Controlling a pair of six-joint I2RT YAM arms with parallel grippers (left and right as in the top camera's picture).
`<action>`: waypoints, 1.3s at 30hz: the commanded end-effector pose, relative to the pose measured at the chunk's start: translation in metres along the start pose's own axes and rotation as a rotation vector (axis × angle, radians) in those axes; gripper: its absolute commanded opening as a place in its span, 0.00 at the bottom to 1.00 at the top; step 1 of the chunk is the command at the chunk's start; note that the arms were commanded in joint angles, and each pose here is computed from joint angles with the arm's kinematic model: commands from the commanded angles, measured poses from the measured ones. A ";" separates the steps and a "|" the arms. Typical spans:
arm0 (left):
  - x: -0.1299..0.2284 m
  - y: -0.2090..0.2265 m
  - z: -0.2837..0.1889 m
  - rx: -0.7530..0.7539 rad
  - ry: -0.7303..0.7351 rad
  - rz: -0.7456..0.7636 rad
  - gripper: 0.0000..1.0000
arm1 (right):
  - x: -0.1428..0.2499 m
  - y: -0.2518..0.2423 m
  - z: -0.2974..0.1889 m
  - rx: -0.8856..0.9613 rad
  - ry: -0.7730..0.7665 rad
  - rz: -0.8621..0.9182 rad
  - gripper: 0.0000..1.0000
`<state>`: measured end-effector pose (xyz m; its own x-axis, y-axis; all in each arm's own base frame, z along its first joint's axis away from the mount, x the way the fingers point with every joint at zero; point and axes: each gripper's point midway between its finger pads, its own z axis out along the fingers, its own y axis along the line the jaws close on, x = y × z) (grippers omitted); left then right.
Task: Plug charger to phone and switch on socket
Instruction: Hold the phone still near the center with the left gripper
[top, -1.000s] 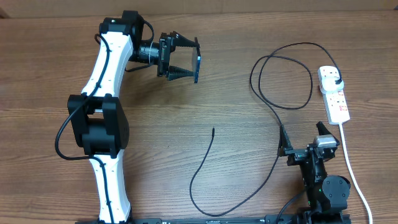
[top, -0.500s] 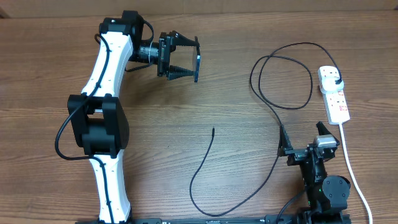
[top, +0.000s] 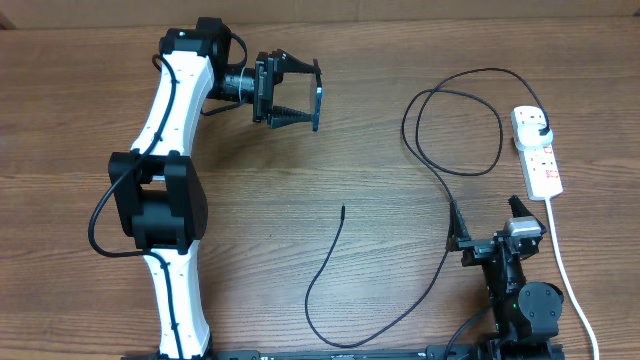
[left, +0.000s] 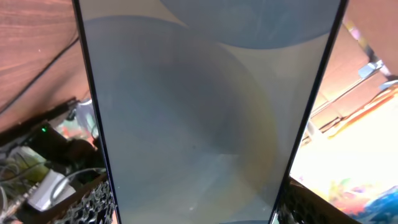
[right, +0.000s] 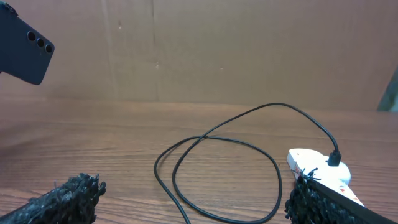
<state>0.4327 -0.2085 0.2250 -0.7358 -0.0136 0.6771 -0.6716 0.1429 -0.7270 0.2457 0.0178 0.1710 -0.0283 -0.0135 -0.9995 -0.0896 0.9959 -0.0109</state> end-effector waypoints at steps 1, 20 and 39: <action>0.011 -0.015 -0.001 0.048 0.044 -0.031 0.04 | 0.001 -0.001 0.000 0.008 -0.005 -0.005 1.00; 0.013 -0.017 -0.001 0.060 0.055 -0.029 0.04 | 0.001 -0.001 0.000 0.008 -0.005 -0.005 1.00; 0.013 -0.017 -0.001 0.058 0.053 -0.025 0.04 | 0.001 -0.001 0.000 0.008 -0.005 -0.005 1.00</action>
<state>0.4325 -0.2089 0.2286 -0.6981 -0.0059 0.7159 -0.7107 0.1272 -0.6919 0.2457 0.0178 0.1711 -0.0280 -0.0131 -0.9995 -0.0896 0.9959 -0.0106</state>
